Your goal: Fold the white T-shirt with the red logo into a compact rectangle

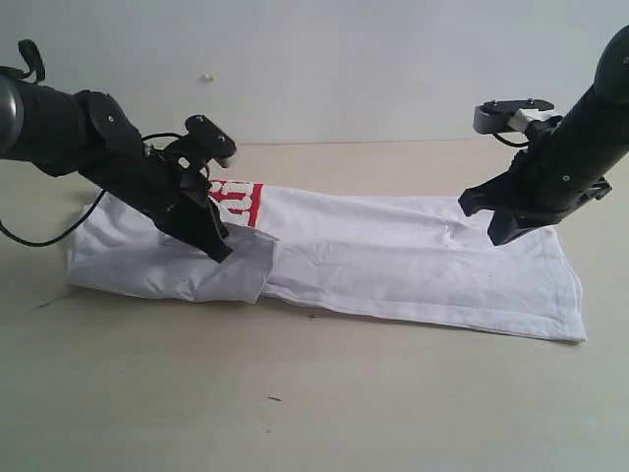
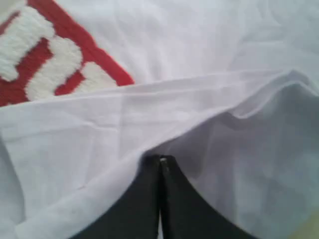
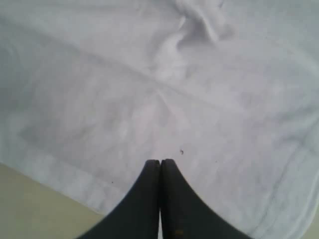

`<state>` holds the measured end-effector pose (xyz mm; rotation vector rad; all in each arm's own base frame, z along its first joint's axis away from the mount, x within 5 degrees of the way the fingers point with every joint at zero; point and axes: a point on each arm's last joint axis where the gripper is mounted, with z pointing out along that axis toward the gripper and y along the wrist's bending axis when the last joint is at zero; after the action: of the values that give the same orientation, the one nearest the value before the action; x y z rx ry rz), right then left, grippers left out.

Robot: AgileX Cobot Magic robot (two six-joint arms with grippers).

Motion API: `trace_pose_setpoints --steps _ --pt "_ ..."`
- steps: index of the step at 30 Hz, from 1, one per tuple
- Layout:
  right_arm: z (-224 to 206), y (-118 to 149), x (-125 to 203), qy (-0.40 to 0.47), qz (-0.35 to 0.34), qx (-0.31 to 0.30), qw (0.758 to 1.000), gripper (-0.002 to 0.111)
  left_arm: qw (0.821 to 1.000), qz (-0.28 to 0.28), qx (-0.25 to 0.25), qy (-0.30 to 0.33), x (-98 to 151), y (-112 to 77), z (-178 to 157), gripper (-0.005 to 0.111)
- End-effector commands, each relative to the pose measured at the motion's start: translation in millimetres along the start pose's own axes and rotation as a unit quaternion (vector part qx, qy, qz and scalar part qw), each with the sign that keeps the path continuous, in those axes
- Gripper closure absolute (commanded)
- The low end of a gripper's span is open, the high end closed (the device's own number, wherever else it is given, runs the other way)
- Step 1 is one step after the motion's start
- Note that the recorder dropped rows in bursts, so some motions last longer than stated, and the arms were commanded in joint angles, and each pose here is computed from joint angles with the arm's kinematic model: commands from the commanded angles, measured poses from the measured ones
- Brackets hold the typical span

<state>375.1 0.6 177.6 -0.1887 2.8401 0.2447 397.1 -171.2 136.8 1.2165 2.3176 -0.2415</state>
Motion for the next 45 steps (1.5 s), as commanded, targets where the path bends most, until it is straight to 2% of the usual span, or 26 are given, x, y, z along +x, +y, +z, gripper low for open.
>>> trace_pose_setpoints --steps 1,9,18,22,25,29,36,40,45 --pt "-2.3 -0.3 -1.5 -0.014 -0.003 0.007 1.0 0.108 0.999 -0.001 -0.033 -0.006 4.2 6.2 12.9 0.107" --pt "-2.3 -0.4 -1.8 -0.015 -0.003 0.007 1.0 0.108 0.986 -0.021 -0.14 -0.082 -10.6 25.3 4.3 0.107" --pt "-2.3 -1.0 -2.3 -0.018 -0.006 0.01 1.0 0.108 0.983 -0.015 -0.15 -0.104 -22.9 26.5 -16.8 0.107" --pt "-2.3 -1.0 -2.3 -0.018 -0.006 0.01 1.0 0.108 0.973 -0.014 -0.176 -0.146 -39.4 28.0 -51.7 0.107" --pt "-2.3 -1.0 -2.3 -0.018 -0.006 0.01 1.0 0.108 0.98 -0.01 -0.145 -0.134 -41.5 20.5 -64.9 0.107" --pt "-2.3 -0.4 -0.9 -0.01 -0.005 0.007 1.0 0.108 0.997 0.028 -0.059 -0.045 -24.8 4.8 -55.4 0.107" --pt "-2.3 0.2 0.9 0.0 -0.005 0.004 1.0 0.108 0.997 0.03 0.054 0.048 -1.6 -12.7 -33.6 0.107" --pt "-2.3 0.6 1.8 0.004 -0.005 0.002 1.0 0.108 0.995 0.024 0.073 0.069 8.4 -14.1 -13.6 0.107" --pt "-2.3 0.3 1.2 0.001 -0.005 0.003 1.0 0.108 0.997 0.009 0.043 0.06 13.5 -7.7 6.5 0.107"
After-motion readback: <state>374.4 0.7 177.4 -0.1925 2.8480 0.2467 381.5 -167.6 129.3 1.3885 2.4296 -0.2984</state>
